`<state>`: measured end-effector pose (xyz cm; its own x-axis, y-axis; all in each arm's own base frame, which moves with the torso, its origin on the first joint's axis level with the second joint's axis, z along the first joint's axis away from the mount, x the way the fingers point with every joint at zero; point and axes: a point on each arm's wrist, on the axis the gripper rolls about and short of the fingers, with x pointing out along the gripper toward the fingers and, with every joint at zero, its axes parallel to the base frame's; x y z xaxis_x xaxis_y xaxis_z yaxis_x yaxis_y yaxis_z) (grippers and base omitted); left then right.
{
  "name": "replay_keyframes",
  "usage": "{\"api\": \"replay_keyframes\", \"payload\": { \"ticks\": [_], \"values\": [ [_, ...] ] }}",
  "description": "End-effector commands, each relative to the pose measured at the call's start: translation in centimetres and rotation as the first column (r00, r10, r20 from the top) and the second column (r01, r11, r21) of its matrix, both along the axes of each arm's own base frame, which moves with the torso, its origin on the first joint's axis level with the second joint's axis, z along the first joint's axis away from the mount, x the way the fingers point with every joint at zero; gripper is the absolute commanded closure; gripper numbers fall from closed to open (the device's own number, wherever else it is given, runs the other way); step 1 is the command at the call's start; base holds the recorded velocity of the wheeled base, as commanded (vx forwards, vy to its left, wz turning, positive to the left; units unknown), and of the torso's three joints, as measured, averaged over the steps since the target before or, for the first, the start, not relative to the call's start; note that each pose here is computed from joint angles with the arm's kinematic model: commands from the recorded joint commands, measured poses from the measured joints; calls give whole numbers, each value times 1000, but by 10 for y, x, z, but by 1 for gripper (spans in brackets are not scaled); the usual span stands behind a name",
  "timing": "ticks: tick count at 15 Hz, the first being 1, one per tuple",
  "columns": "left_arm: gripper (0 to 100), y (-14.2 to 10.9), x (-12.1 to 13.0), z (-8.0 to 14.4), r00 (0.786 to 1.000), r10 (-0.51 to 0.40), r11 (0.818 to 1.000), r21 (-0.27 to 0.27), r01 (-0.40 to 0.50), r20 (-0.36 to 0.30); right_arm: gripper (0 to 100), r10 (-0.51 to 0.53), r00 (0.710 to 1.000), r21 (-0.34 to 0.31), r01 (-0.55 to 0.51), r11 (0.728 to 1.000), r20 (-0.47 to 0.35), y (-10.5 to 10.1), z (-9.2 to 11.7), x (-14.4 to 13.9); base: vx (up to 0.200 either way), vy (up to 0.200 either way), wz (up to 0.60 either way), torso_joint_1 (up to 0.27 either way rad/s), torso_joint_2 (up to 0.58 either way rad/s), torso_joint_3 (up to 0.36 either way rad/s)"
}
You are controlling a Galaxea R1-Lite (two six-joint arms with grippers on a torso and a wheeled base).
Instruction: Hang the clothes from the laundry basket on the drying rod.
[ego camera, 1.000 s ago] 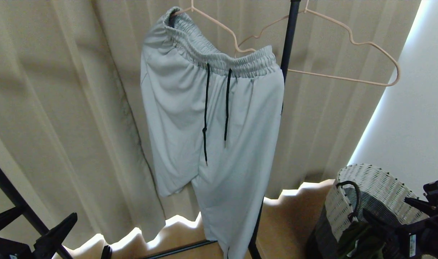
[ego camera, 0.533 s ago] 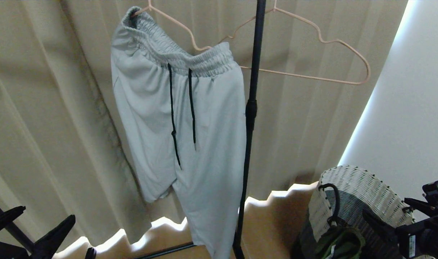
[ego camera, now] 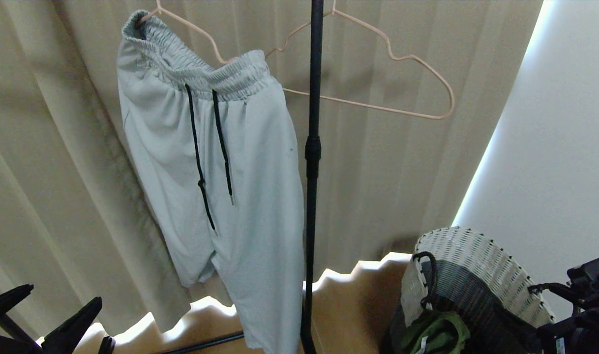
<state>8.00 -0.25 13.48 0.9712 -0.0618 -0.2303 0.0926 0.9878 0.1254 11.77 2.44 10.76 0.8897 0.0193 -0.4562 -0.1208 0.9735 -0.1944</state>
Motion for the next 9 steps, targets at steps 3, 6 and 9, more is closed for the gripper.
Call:
{"api": "replay_keyframes", "payload": {
  "ticks": [3, 6, 9],
  "values": [
    [0, 0, 0, -1, 1000, -1, 1000, 0, 1, -5, 0, 60, 998, -127, -63, 990, -31, 1, -1, 7, 0, 0, 0, 0, 0, 0],
    [0, 0, -1, -4, 1000, -9, 1000, 29, 9, -11, 0, 86, 978, -198, -124, 972, -190, 8, -12, 34, 0, 0, 0, 0, 0, 0],
    [0, 0, -1, -3, 1000, -5, 1000, 27, 6, -7, 0, 128, 954, -193, -184, 964, -270, 17, -14, 46, 0, 0, 0, 0, 0, 0]
  ]
}}
